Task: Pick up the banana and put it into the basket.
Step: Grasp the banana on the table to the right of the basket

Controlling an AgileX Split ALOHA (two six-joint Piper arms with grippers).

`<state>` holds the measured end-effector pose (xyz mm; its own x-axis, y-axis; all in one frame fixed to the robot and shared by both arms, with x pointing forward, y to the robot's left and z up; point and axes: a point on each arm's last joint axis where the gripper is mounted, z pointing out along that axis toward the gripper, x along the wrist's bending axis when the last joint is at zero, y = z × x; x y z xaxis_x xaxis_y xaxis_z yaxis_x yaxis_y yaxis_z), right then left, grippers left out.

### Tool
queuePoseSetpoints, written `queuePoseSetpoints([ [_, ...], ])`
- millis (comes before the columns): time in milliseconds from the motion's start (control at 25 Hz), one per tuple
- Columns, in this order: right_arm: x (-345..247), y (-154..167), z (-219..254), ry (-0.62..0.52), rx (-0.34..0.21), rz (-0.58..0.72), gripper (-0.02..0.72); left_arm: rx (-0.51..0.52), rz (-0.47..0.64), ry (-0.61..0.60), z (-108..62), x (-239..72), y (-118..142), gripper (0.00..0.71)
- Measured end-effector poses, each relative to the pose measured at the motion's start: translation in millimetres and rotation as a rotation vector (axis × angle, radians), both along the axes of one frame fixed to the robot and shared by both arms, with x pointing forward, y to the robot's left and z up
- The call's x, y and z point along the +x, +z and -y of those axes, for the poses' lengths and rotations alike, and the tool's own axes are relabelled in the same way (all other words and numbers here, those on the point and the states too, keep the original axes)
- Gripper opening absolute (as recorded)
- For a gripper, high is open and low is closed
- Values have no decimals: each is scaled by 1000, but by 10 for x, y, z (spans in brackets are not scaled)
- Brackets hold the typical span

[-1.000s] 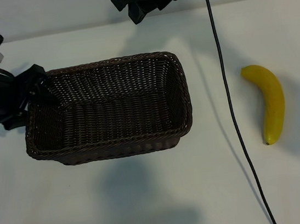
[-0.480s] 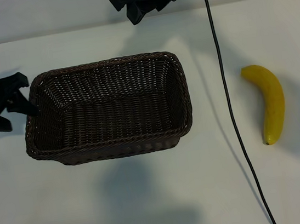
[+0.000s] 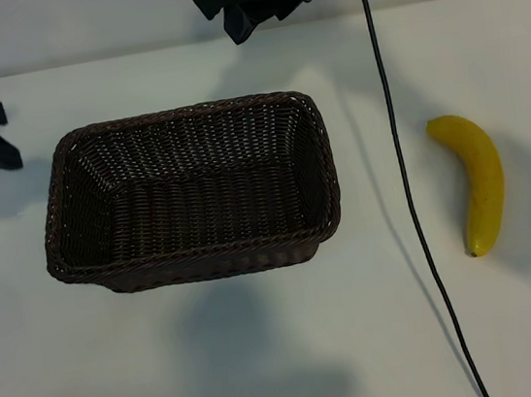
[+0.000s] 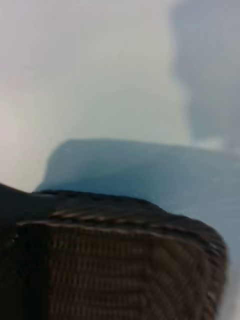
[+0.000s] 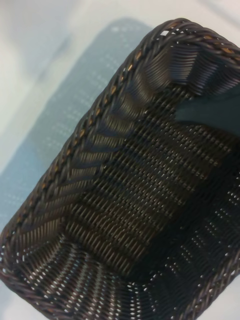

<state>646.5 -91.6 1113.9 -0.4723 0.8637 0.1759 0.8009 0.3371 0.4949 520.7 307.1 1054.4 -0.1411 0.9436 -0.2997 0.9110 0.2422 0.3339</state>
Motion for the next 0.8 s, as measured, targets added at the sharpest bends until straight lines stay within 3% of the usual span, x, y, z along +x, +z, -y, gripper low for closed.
queuePoseSetpoints([
  [280, 16, -7, 32, -6, -38, 18, 510, -38, 109, 5, 26, 104, 171, 579],
  [520, 84, -19, 176, -39, -149, 67, 522, -56, 136, -23, 51, 118, 187, 579],
  [800, 223, -9, 529, -125, -159, 66, 541, -54, 140, -29, 53, 119, 188, 579],
])
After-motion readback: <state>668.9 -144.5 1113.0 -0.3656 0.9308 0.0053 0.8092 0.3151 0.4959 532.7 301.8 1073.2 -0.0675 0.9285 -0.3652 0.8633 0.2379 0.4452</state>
